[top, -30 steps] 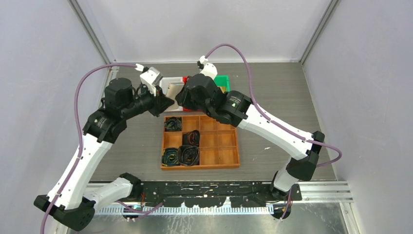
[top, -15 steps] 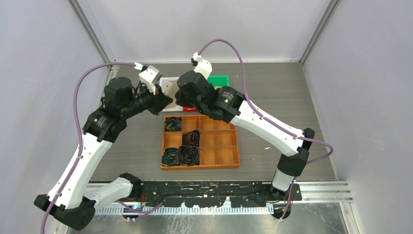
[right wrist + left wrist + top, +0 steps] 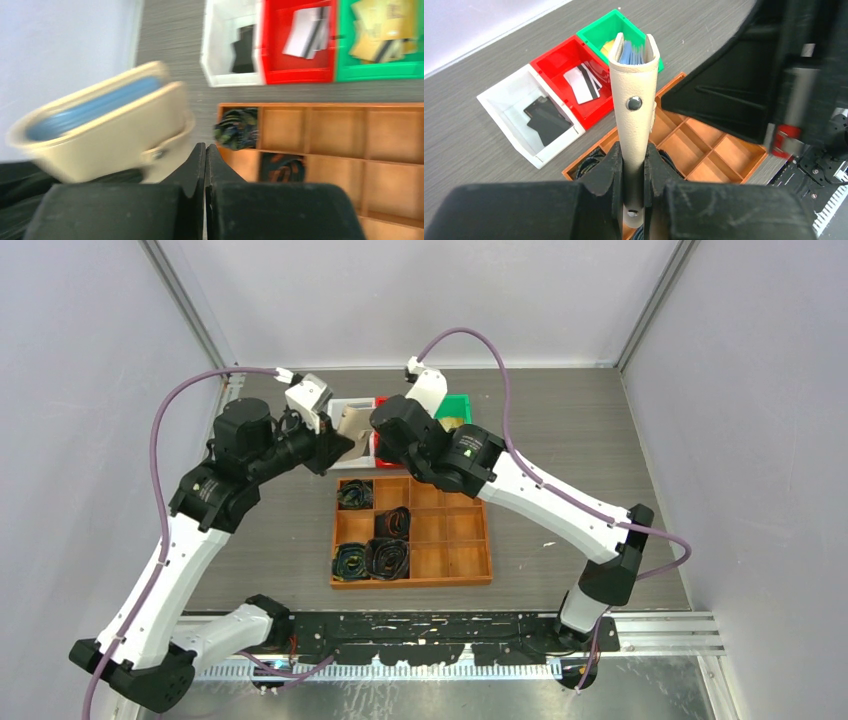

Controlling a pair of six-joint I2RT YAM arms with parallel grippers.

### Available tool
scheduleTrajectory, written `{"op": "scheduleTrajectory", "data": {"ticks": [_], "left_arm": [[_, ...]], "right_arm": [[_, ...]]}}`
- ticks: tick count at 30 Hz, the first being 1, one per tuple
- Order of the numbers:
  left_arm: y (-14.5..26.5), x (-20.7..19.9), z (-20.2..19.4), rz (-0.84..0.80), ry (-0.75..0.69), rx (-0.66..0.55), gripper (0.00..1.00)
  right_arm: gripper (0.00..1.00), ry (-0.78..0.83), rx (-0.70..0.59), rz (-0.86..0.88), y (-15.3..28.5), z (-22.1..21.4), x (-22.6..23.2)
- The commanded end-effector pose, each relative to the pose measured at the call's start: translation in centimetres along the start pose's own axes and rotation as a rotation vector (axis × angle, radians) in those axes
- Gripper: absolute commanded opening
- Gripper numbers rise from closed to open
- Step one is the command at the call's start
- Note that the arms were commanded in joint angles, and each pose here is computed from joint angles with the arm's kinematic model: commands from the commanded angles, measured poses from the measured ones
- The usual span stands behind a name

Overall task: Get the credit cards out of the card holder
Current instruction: Open the card holder.

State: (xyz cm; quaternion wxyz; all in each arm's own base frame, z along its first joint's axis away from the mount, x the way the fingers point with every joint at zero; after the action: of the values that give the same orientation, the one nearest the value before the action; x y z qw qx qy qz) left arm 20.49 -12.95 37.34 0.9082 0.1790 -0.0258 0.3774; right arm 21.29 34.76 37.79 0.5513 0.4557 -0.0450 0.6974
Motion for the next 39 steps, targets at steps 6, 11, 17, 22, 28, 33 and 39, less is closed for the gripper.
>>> {"op": "scheduleTrajectory", "data": {"ticks": [6, 11, 17, 22, 28, 33, 39], "left_arm": [[2.1, 0.2, 4.9, 0.017, -0.06, -0.217, 0.0], [1.9, 0.3, 4.2, 0.03, -0.078, -0.204, 0.0], [1.7, 0.2, 3.7, 0.023, -0.079, -0.202, 0.0], [1.7, 0.2, 3.8, 0.017, -0.08, -0.202, 0.0], [2.0, -0.1, 3.9, -0.001, -0.08, -0.201, 0.0], [2.1, -0.3, 3.9, -0.024, -0.08, -0.2, 0.0], [2.6, -1.1, 4.5, -0.092, -0.069, -0.233, 0.0]], "right_arm": [[0.01, 0.02, -0.128, -0.107, 0.7, 2.1, -3.3], [0.27, -0.048, -0.054, 0.013, 2.8, 2.2, -2.0], [0.53, -0.13, -0.014, 0.147, 5.3, 1.7, 0.3], [0.55, -0.139, -0.013, 0.17, 4.9, 1.7, 1.8], [0.55, -0.124, -0.011, 0.178, 3.9, 1.5, 3.2], [0.55, -0.109, -0.04, 0.167, 3.5, 1.9, 3.6], [0.36, -0.064, -0.09, 0.117, 2.5, 2.1, 3.4]]}}
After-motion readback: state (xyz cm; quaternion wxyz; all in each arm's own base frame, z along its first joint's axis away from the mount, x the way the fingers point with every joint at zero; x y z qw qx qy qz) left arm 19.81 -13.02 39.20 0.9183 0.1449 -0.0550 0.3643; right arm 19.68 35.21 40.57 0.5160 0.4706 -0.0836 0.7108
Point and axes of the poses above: each gripper's point midway between its finger pads, its own y axis back along the fingers, its own x axis along the line the jaws close on, z = x × y, the point moved 8 cm from there along y, back along the fingers, and after that the axes turned 15 degrees about -y, right-handed, at the moved point
